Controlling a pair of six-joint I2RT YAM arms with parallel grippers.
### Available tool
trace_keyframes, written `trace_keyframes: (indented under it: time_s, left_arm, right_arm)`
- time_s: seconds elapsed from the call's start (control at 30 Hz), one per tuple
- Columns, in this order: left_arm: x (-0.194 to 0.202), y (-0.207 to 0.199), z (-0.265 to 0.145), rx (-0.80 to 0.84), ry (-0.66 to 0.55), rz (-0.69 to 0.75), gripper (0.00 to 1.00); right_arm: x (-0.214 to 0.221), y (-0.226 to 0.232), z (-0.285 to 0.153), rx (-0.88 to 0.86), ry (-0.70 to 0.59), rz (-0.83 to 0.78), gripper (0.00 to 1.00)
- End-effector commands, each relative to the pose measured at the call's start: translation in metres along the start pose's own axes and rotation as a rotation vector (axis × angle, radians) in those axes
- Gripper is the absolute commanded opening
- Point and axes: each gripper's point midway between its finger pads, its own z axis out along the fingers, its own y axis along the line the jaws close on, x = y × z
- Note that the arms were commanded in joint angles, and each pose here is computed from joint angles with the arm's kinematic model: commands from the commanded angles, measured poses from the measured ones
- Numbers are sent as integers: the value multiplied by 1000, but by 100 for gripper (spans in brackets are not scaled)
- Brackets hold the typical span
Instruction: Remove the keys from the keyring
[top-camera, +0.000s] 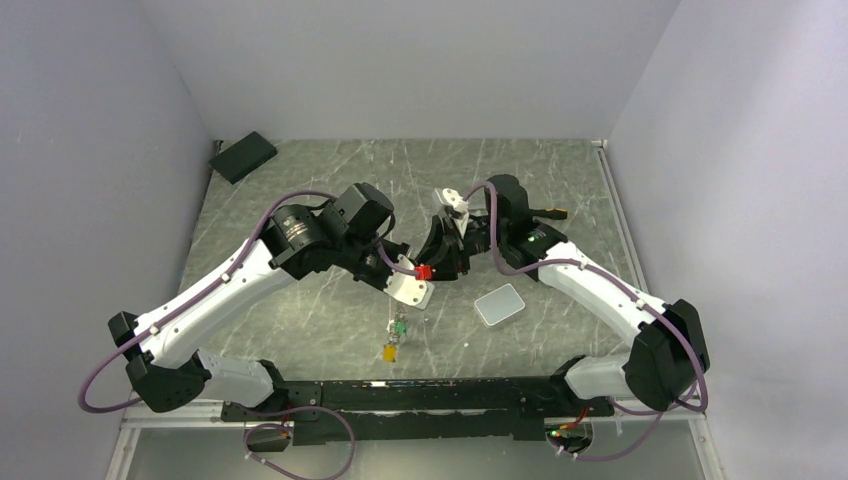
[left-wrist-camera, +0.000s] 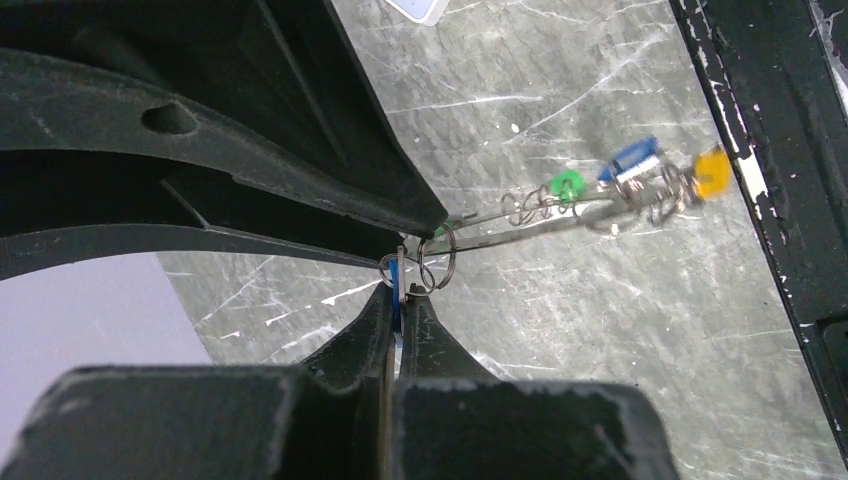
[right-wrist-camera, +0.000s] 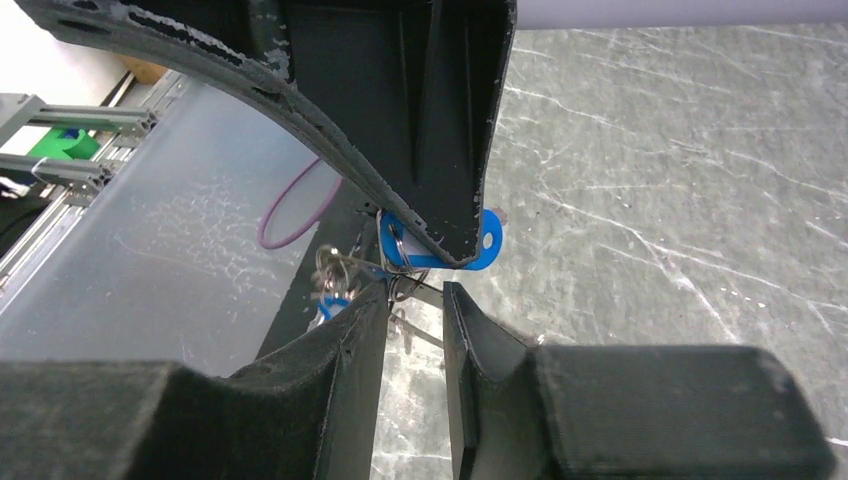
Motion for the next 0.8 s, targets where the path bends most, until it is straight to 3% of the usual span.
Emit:
trace_keyframes:
  time_s: [0.0, 0.77]
  left_arm:
    - [-15, 13, -10, -67, -47, 5, 0]
    - [-14, 9, -4, -28, -35, -115, 0]
  right_arm:
    - [-8, 12, -1, -40, -6, -73, 31]
    - [-18, 3, -3, 35, -3, -83, 24]
